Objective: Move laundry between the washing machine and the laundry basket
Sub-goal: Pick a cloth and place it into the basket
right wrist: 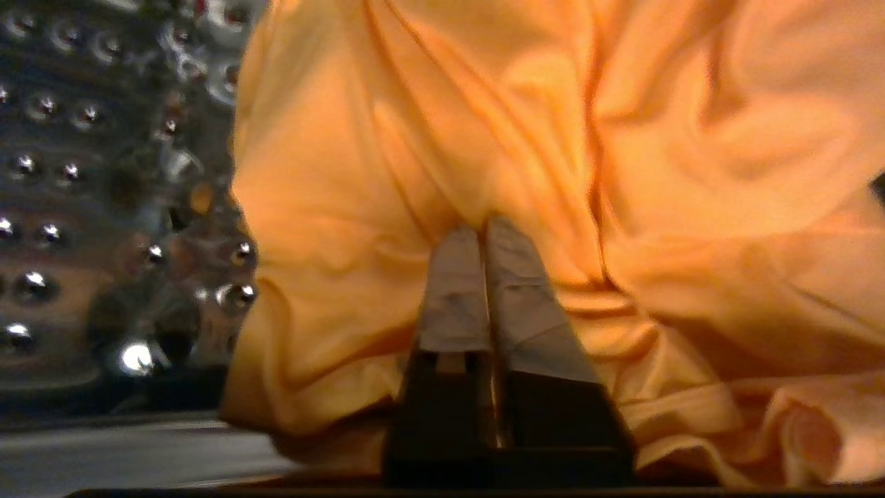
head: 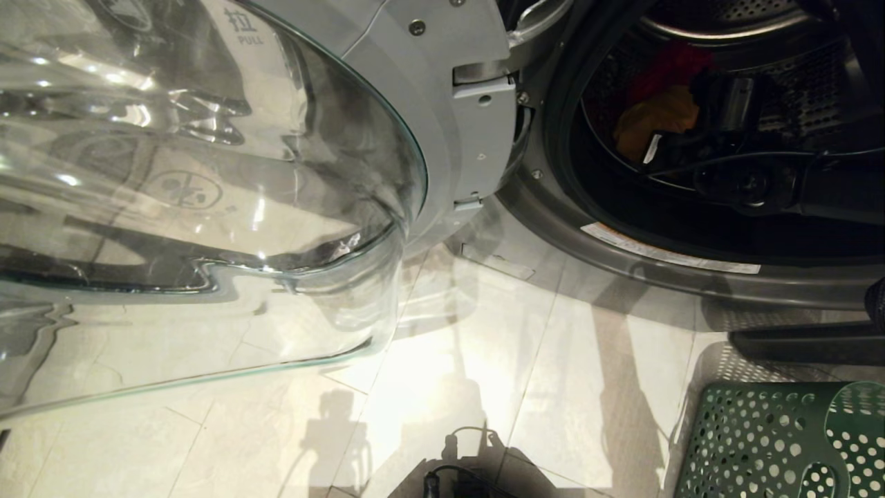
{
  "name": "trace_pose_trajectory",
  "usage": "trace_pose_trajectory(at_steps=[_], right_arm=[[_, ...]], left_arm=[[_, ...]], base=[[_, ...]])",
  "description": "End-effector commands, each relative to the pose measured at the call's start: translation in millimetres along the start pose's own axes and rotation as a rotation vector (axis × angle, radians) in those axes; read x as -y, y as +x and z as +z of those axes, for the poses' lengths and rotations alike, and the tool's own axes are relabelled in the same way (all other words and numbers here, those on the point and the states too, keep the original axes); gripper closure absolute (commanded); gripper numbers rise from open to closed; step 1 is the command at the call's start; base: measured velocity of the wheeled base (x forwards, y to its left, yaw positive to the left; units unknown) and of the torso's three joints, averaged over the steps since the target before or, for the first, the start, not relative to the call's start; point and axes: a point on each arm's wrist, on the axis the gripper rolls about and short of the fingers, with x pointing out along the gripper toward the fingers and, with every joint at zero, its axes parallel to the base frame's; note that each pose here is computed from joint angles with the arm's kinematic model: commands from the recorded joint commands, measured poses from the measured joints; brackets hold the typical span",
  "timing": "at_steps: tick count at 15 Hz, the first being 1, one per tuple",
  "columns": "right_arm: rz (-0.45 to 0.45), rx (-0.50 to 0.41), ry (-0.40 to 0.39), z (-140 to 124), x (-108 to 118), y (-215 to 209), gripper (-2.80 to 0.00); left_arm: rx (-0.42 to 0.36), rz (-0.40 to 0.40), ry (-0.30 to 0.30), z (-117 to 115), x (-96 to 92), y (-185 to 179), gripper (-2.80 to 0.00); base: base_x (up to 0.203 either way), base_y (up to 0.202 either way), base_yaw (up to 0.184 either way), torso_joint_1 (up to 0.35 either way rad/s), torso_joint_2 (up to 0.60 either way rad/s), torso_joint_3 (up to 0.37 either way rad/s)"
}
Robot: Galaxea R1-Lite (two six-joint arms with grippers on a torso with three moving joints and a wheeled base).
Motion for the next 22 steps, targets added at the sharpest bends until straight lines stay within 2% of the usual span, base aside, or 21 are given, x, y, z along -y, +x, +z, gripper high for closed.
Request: trace_pose_trajectory(at_steps=[1, 9, 16, 20, 22], right_arm=[[-0.003, 0.01, 0.01, 3.4, 0.9, -1.3, 0.0], [0.002, 0.036, 0.043, 19.3, 2.7, -11.5, 0.0], [0.01, 0.074, 0.066, 44.5, 7.0, -32.1, 0.0], [-0.002, 0.038, 0.166, 45.1, 8.5, -35.5, 0.0], [-0.008, 0.024, 0.185, 38.5, 8.0, -30.7, 0.0]], left_arm=[[-0.001, 0.0, 0.0, 0.0, 0.0, 0.1, 0.0], [-0.001, 0.0, 0.0, 0.0, 0.0, 0.1, 0.0], [-0.001, 0.0, 0.0, 0.0, 0.0, 0.1, 0.0], [-0.001, 0.0, 0.0, 0.0, 0.0, 0.1, 0.0], [-0.001, 0.0, 0.0, 0.0, 0.0, 0.1, 0.0]], base=[[0.0, 0.0, 0.0, 0.0, 0.0, 0.0], [0.0, 0.0, 0.0, 0.0, 0.0, 0.0], [0.0, 0.0, 0.0, 0.0, 0.0, 0.0], [0.0, 0.0, 0.0, 0.0, 0.0, 0.0], [0.0, 0.0, 0.0, 0.0, 0.0, 0.0]])
